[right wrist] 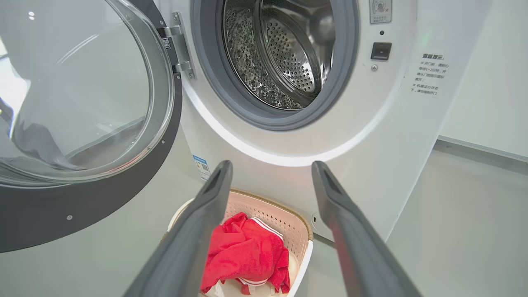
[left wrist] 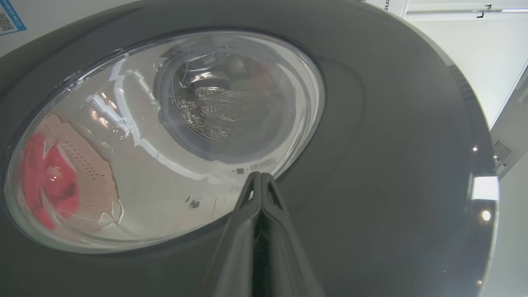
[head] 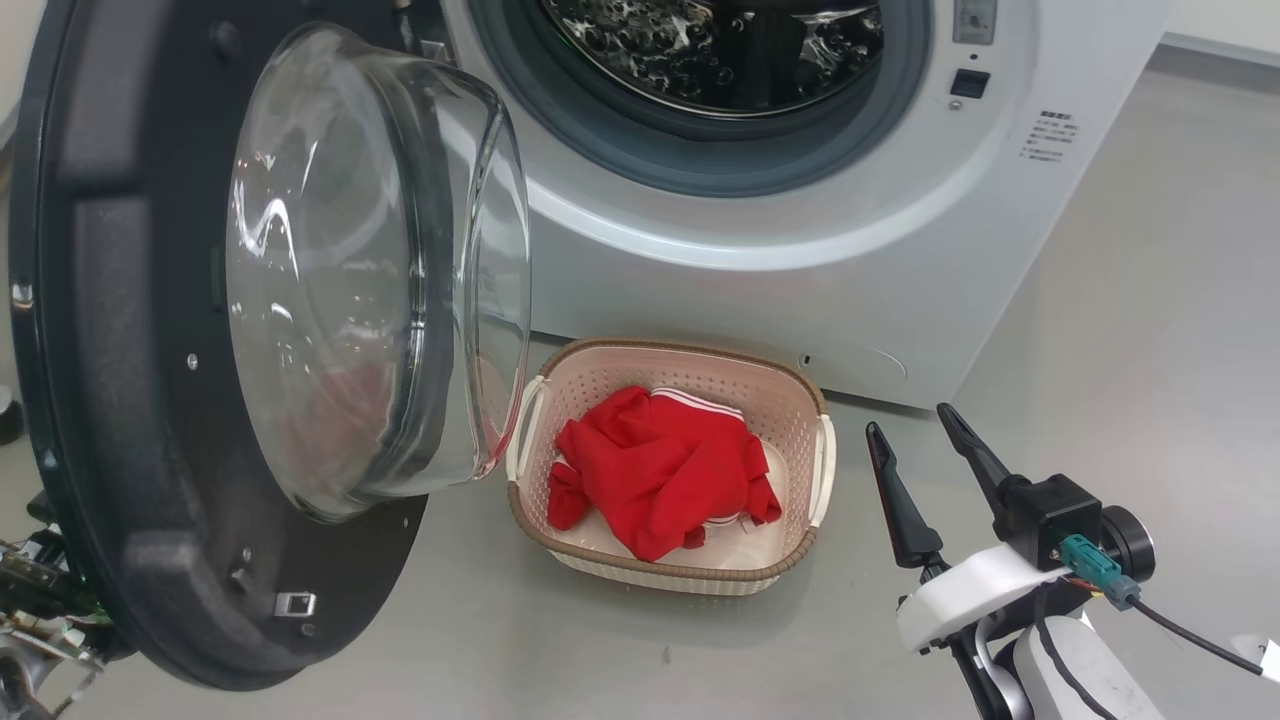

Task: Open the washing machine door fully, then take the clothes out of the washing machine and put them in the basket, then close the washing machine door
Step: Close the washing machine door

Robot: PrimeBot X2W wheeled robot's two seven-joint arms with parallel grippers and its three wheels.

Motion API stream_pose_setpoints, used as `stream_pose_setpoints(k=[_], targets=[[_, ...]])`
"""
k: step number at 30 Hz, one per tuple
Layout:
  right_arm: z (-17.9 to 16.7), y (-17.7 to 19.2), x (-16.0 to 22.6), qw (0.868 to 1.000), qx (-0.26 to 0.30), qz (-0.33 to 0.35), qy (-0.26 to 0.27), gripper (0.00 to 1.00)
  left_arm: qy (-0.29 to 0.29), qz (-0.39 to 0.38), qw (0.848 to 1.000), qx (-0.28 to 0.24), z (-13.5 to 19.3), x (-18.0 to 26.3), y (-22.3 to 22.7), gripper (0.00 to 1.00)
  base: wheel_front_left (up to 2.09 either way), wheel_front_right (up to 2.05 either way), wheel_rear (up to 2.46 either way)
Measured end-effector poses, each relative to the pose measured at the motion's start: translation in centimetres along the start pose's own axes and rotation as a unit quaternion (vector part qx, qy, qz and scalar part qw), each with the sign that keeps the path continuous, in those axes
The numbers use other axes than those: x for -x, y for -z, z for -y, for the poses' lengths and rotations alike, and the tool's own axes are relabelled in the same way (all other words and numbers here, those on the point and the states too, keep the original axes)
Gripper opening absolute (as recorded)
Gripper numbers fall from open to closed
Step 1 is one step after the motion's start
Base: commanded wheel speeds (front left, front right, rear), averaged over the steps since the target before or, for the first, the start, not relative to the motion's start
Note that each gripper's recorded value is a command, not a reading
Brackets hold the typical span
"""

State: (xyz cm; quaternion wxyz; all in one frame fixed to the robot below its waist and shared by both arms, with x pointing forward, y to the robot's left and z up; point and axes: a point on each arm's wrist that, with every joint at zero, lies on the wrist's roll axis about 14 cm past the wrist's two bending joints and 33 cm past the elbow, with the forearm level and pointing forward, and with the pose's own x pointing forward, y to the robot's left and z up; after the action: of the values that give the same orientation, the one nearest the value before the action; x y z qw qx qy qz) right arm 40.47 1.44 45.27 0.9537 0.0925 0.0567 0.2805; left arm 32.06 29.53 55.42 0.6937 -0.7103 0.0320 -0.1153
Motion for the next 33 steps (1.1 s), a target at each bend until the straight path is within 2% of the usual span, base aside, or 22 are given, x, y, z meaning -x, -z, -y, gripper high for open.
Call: stream_pose_setpoints(k=[14, 33], targets=[[3.3, -0.6, 0.9, 0.999, -0.002, 0.011, 0.049, 1.0, 0.036, -0.109, 0.993, -0.002, 1.1, -3.7, 4.5, 0.0, 0.0, 0.0, 0.0], [8.6, -1.3, 4.3, 0.99, -0.004, 0.02, 0.141, 1.0, 0.069, -0.28, 0.957, 0.009, 1.1, -9.3, 12.8, 0.0, 0.0, 0.0, 0.0]])
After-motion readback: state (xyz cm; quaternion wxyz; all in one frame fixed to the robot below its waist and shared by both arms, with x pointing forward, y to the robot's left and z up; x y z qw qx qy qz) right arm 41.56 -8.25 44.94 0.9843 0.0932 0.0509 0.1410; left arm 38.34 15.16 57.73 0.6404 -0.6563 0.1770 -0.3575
